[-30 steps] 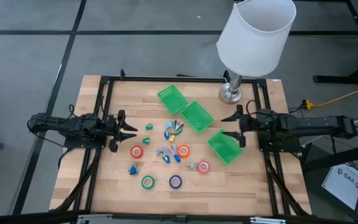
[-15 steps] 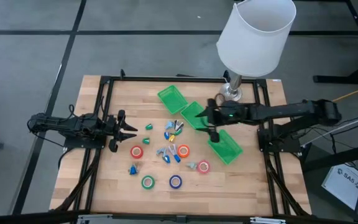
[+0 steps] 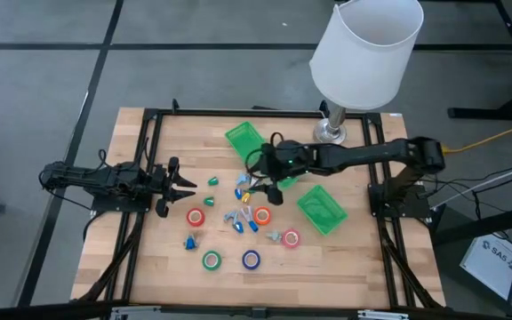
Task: Pick and place Stapler, Stapler remover, tape
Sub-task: Put the orange tape into the middle basket
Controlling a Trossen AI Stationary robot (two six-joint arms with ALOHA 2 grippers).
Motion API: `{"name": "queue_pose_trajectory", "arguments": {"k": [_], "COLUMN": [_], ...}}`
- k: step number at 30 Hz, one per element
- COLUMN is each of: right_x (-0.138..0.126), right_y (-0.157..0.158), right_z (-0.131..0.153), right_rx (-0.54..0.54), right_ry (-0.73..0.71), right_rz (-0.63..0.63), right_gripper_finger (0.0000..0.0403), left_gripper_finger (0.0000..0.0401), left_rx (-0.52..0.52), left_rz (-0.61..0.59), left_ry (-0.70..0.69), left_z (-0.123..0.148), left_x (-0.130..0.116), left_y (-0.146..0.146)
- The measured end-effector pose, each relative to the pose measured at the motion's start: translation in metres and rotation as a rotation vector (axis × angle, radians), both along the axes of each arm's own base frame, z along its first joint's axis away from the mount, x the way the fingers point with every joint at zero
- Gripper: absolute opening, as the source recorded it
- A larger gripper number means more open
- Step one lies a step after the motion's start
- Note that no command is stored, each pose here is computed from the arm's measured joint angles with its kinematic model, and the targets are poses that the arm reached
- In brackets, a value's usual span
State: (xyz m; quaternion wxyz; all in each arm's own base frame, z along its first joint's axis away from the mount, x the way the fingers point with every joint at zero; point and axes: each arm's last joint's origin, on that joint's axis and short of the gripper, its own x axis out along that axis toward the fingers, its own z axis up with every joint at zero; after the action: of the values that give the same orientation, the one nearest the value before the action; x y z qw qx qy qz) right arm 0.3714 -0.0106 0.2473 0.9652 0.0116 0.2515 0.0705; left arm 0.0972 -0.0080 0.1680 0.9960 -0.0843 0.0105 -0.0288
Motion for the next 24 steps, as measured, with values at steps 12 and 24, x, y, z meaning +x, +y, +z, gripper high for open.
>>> {"name": "queue_pose_trajectory", "arguments": {"k": [12, 24], "right_x": [0.003, -0.003], "right_y": [0.029, 0.058], "right_z": [-0.031, -0.052], "right_rx": [-0.037, -0.263], "right_ry": [0.195, 0.292], "right_rz": [0.173, 0.225], "right_gripper_finger": [0.0282, 0.0282], "left_gripper_finger": [0.0107, 0.0107], "left_rx": [0.000, 0.000], "left_rz": [0.000, 0.000], "left_ry": [0.000, 0.000], "left_z": [0.000, 0.000], "left_x": [0.000, 0.000], "left_y": [0.000, 0.000]}}
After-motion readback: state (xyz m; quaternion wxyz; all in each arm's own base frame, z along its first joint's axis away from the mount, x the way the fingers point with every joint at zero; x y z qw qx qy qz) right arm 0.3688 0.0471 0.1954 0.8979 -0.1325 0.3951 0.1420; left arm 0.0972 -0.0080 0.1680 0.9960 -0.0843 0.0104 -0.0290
